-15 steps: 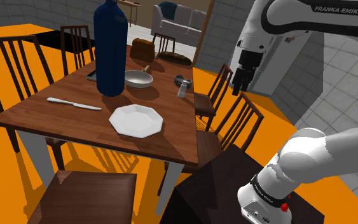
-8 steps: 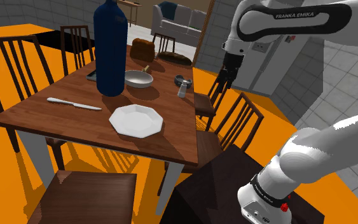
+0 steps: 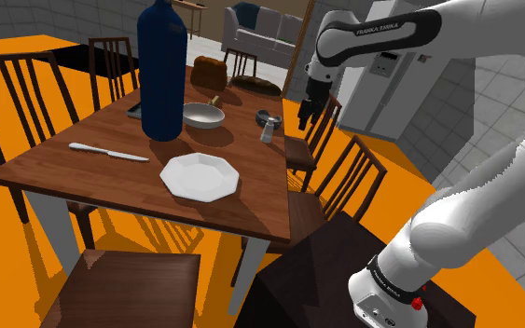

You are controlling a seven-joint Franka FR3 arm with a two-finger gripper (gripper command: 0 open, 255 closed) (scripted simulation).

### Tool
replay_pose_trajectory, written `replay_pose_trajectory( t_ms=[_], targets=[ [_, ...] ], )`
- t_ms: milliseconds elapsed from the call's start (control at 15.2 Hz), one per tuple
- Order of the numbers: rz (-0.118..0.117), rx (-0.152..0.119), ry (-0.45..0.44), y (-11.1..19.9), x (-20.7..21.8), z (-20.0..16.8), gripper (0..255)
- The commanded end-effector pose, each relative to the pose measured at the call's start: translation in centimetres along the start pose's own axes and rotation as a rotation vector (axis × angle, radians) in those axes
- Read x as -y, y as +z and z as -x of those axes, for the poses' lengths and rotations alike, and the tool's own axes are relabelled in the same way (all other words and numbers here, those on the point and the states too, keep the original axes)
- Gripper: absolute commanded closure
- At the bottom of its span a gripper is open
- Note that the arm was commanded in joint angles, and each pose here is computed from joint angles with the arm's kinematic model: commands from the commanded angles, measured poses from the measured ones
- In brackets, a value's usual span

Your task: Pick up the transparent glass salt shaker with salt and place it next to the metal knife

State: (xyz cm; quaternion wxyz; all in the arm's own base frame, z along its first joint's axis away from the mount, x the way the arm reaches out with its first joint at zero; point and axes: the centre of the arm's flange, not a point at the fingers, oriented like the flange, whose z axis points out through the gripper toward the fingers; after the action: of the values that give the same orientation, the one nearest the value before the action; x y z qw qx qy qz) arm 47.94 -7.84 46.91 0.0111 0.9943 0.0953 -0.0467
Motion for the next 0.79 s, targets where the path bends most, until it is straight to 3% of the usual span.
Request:
replay_pose_trajectory(
  t_ms=[0,726],
  targets=[
    [0.009,-0.011,-0.013,0.7,-1.2,-2.2,0],
    [0.052,-0.065,-0.078,3.7,-6.4,-14.3,0]
  ],
)
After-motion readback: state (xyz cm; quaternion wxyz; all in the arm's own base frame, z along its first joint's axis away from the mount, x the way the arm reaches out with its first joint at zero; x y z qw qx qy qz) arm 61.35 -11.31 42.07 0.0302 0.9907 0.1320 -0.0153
